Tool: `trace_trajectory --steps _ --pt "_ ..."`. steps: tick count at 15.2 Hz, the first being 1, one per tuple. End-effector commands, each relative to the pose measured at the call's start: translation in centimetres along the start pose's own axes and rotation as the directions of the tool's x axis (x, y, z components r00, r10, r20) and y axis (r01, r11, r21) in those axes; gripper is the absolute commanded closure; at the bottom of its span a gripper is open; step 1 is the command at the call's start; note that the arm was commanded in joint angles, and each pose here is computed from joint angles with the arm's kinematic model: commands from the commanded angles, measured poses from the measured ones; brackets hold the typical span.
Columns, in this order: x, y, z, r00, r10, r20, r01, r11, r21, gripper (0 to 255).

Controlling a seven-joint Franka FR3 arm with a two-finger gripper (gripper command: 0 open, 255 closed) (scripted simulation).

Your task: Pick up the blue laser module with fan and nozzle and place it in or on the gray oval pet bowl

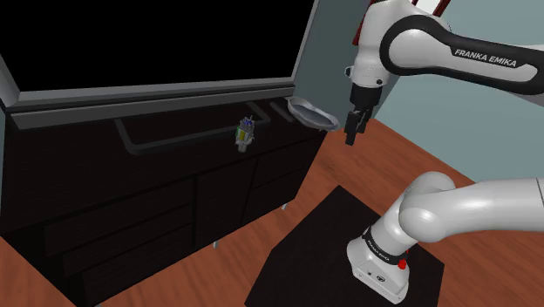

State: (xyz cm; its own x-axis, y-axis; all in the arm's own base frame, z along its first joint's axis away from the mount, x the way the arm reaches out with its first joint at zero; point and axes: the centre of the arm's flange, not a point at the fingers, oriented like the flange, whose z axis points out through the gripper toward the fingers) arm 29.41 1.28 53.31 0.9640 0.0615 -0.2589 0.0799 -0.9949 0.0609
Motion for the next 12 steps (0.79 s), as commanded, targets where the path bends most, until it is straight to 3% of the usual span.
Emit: trace_trajectory --steps 1,12 --pt "0.0 0.0 0.0 1.0 0.0 0.0 0.0 1.0 0.0 0" --pt "12.4 -2.8 1.5 0.991 -0.057 -0.117 0.054 0.998 -0.03 0"
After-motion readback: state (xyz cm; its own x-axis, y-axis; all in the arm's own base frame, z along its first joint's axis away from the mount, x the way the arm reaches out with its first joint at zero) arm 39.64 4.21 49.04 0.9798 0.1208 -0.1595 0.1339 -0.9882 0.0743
